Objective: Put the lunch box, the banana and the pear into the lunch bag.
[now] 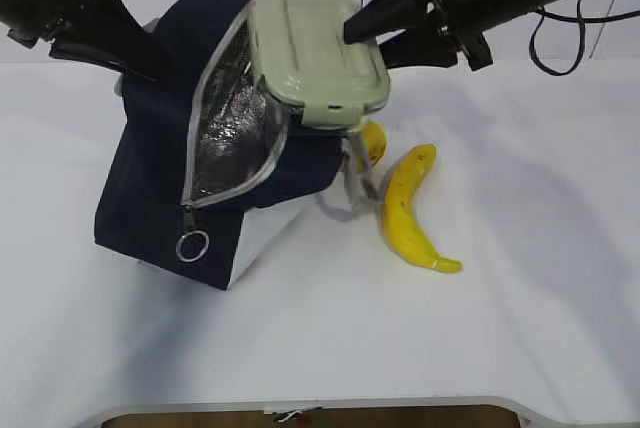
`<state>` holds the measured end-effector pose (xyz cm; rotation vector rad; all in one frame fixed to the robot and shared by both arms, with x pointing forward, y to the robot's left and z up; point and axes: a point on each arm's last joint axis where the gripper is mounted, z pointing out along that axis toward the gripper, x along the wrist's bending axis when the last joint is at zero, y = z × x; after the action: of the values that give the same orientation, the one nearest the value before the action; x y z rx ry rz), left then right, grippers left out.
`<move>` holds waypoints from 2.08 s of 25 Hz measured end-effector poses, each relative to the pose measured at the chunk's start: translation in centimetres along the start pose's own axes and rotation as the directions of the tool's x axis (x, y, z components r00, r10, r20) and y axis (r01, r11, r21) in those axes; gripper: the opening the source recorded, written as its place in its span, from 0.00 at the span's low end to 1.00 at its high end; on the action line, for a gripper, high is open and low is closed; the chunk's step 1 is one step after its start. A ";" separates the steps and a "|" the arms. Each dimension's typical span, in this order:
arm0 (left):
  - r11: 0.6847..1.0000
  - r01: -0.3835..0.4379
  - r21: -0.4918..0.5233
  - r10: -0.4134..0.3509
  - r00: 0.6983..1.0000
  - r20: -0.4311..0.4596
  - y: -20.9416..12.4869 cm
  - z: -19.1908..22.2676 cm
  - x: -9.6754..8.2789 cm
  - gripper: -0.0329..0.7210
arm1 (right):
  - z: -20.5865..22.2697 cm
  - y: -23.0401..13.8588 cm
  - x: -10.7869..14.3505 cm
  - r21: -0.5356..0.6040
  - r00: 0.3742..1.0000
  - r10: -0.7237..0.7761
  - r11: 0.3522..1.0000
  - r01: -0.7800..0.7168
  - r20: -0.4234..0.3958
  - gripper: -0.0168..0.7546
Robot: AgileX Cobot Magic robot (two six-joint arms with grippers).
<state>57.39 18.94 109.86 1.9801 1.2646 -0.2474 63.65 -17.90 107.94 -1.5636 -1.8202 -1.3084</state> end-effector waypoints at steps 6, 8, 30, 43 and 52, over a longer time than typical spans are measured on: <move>1.000 0.006 -0.030 -0.005 0.999 0.035 0.3 0.0 -0.8 0.04 | 0.0 -0.2 -1.1 0.026 0.993 -0.003 1.000 0.000 0.116 0.46; 1.000 -0.009 -0.028 0.010 0.999 0.040 0.3 0.5 -1.4 0.04 | 0.1 -0.3 -1.0 0.029 0.993 -0.001 1.000 -0.002 0.114 0.46; 0.996 -0.082 -0.026 0.084 0.995 0.059 0.3 2.3 -3.9 0.04 | 8.4 -2.3 -1.8 0.114 0.994 0.065 0.991 -0.074 0.084 0.46; 0.996 -0.091 -0.007 0.091 0.996 -0.004 0.4 3.2 -2.6 0.04 | 11.5 -2.3 -6.1 0.053 0.977 0.139 0.987 -0.149 0.160 0.46; 0.997 -0.073 0.023 0.073 0.997 -0.002 0.3 4.2 -1.8 0.04 | 12.7 -2.6 -7.9 0.054 0.968 0.184 0.979 -0.195 0.172 0.46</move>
<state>57.70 14.69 108.05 2.0422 1.1934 -0.2246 66.84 -11.32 94.60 -1.8048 -1.7403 -1.0438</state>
